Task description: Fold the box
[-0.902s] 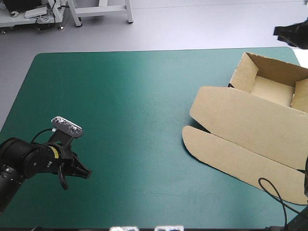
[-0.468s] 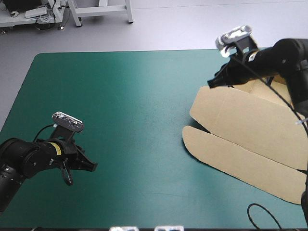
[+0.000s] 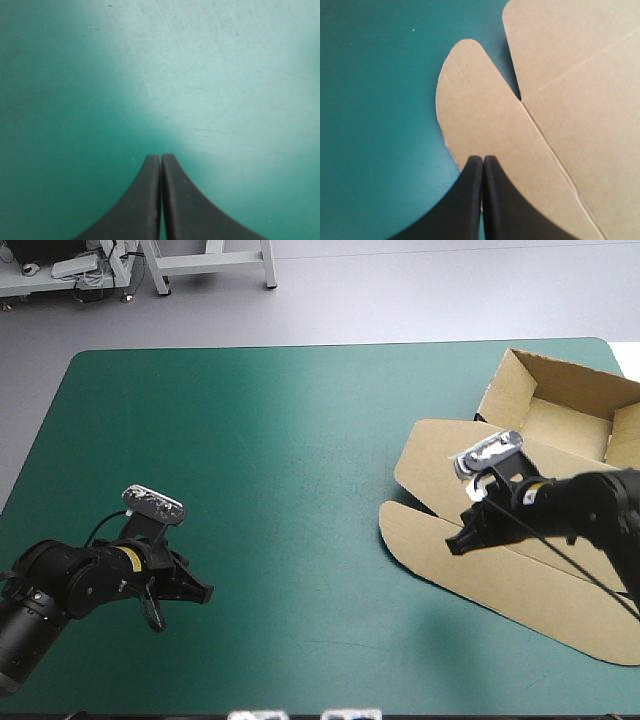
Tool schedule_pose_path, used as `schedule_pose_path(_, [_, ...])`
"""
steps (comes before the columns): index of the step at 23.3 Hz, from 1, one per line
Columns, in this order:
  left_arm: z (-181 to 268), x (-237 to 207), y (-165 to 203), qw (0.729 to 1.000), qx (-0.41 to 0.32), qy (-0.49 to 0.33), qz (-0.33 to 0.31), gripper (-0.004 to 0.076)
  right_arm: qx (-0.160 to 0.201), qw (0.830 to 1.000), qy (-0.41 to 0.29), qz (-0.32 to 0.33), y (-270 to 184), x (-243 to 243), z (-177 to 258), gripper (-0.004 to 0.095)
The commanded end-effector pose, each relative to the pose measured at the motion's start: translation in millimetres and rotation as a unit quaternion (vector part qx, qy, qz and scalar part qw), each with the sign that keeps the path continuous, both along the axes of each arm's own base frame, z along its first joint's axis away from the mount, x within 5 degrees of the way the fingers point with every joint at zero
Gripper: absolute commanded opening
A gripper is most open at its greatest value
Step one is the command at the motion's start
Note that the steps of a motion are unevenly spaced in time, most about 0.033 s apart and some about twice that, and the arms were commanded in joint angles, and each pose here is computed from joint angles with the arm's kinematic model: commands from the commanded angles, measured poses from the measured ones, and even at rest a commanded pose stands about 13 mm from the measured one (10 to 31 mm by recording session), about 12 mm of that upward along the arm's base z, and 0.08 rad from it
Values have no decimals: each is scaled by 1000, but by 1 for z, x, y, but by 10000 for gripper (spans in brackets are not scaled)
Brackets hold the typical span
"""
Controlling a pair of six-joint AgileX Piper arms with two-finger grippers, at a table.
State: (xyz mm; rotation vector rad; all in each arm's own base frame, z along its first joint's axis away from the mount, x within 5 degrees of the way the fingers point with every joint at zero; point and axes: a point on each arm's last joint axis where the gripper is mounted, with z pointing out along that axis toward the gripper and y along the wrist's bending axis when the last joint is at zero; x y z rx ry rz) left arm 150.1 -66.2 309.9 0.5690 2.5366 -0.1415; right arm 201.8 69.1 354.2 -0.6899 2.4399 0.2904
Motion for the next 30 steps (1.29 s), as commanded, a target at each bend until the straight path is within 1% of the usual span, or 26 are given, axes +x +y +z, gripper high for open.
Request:
schedule_pose_path(1, [4,1,-4,999,-34,-28,1,-8,22,997,-79,-12,-7,-26,4,-14])
schedule_pose_path(6, [-4,0,-6,998,-53,-25,4,-8,33,992,-123,-25,-17,-61,-16,-15])
schedule_pose_path(7, [-5,-4,-5,998,-60,-30,4,-8,36,990,-137,-29,-20,-74,-24,-15])
schedule_pose_path(11, [2,-16,0,995,-74,-70,-3,-9,41,983,-175,-39,-28,-97,-45,-15])
schedule_pose_path(13, [2,-22,3,994,-79,-78,-3,-8,39,983,-175,-39,-29,-101,-50,-15])
schedule_pose_path(16, [-7,-26,3,995,-86,-59,-1,-8,32,983,-176,-38,-30,-102,-51,-17])
schedule_pose_path(19, [-12,-28,3,996,-82,-47,-1,-8,32,983,-176,-38,-30,-102,-51,-17])
schedule_pose_path(30, [-13,-28,3,996,-79,-45,-2,-8,34,983,-175,-38,-30,-102,-52,-17])
